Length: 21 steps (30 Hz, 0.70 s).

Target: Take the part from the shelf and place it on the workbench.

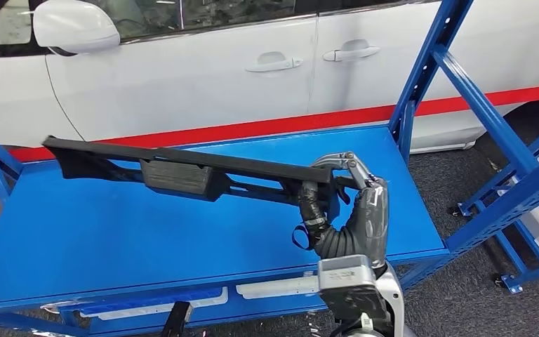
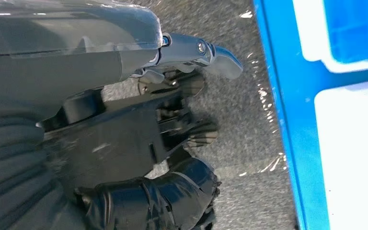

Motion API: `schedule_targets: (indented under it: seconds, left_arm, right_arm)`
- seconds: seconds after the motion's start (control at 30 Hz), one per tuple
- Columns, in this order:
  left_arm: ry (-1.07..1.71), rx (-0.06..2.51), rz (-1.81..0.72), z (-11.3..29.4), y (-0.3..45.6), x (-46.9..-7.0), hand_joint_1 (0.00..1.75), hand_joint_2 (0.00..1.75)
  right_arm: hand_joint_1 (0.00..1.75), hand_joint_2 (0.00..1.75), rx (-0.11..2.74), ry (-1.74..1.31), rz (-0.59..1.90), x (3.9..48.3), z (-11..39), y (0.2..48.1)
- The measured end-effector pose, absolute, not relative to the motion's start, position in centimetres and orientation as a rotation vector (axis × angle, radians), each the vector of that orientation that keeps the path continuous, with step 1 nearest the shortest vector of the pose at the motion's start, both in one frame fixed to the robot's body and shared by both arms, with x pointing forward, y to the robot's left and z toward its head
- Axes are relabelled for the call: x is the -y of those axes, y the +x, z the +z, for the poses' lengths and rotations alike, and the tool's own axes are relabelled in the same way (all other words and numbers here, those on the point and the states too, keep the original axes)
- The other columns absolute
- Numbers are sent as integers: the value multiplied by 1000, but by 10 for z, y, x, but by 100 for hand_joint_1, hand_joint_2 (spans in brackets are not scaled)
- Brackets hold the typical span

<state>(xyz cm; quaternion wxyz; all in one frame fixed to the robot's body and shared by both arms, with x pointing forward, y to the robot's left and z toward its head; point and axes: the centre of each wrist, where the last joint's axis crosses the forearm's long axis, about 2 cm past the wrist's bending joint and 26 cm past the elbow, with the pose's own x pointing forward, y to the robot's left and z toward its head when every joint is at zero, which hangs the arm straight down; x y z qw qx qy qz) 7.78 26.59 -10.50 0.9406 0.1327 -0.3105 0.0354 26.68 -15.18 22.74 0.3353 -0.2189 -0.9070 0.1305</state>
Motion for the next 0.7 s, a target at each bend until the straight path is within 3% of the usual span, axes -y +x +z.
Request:
schedule_targets:
  seconds: [0.5, 0.7]
  left_arm:
    - [217, 698, -80, -95, 120, -256, 0, 175]
    - [172, 691, -153, -93, 127, -254, 0, 175]
  right_arm:
    - [175, 175, 2468, -223, 100, 168, 242, 229]
    - [175, 175, 2475, -128, 122, 169, 244, 216]
